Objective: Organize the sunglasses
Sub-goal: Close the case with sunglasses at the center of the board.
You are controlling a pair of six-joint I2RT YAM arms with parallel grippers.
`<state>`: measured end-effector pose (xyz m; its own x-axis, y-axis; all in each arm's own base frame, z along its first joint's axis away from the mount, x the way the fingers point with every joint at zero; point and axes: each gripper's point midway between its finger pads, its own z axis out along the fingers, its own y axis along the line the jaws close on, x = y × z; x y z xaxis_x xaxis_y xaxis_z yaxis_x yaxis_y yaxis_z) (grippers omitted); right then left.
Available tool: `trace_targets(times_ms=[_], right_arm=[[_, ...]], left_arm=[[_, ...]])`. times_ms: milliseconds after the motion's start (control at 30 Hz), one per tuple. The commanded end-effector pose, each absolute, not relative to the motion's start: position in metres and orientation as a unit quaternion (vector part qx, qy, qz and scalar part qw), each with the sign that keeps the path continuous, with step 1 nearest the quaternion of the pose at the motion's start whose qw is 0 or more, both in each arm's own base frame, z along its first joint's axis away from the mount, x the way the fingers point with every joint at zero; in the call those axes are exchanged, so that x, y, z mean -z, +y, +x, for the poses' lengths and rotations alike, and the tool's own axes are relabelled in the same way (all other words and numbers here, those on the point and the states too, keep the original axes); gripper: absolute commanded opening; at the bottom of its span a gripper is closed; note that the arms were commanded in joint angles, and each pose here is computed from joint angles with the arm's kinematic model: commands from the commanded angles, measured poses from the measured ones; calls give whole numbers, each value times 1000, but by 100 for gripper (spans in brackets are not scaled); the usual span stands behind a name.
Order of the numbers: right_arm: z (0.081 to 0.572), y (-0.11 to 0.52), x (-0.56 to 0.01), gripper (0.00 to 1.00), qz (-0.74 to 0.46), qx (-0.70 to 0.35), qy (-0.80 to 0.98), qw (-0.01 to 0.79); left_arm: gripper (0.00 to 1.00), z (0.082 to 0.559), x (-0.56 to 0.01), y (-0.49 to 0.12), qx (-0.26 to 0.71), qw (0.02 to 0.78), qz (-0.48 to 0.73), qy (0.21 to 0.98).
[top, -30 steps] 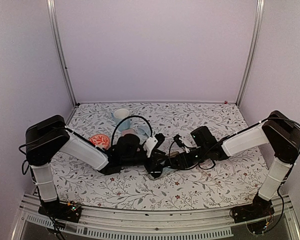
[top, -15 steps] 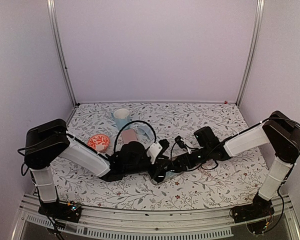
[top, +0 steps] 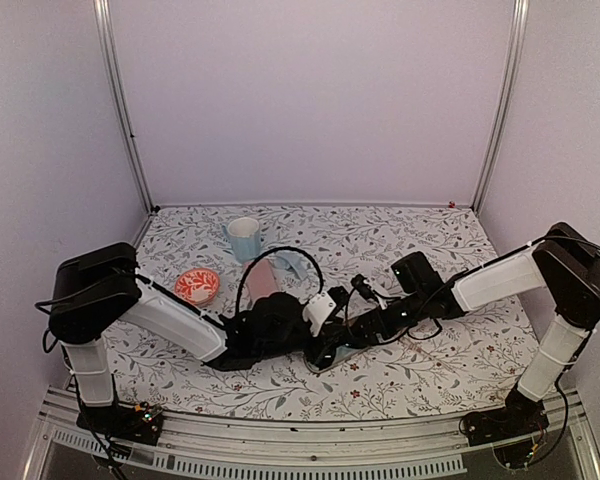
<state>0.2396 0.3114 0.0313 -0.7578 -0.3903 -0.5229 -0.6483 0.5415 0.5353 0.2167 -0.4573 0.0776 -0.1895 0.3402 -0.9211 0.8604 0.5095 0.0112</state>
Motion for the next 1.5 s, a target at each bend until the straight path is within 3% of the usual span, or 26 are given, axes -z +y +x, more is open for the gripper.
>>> trace_targets(times_ms=[0, 267, 800, 1267, 1467], right_arm=[[215, 291, -11, 80, -300, -349, 881, 107], [214, 287, -23, 87, -310, -345, 879, 106], [217, 275, -54, 88, -270, -355, 888, 110], [235, 278, -67, 76, -229, -385, 885, 124], [233, 281, -72, 76, -221, -401, 880, 128]], left_arm=[[16, 146, 38, -418, 200, 303, 517, 775], [15, 140, 42, -417, 187, 297, 532, 771], [15, 131, 46, -421, 179, 273, 569, 755], [15, 113, 51, -425, 187, 235, 601, 741], [16, 99, 54, -426, 196, 218, 612, 735]])
